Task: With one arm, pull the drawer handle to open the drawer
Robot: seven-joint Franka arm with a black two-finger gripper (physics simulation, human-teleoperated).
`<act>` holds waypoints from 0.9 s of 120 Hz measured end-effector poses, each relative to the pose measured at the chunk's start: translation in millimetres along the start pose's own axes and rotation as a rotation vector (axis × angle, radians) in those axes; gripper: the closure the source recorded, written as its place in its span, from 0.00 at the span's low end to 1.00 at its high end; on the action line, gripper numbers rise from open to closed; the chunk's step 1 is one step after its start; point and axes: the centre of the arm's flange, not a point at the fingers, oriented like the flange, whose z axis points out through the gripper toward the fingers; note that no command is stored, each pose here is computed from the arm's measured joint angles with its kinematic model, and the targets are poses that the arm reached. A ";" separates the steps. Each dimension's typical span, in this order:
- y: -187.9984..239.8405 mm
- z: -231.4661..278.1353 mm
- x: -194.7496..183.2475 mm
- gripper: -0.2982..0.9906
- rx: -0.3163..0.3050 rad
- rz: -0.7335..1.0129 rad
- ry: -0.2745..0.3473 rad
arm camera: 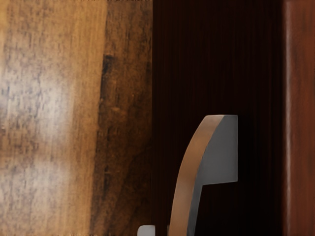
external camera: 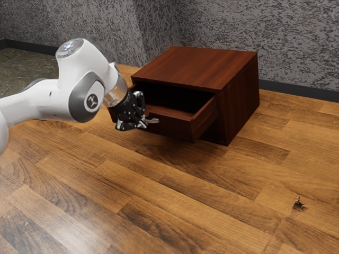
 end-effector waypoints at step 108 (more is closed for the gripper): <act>-23.3 -53.6 1.4 0.38 -0.054 -0.001 0.008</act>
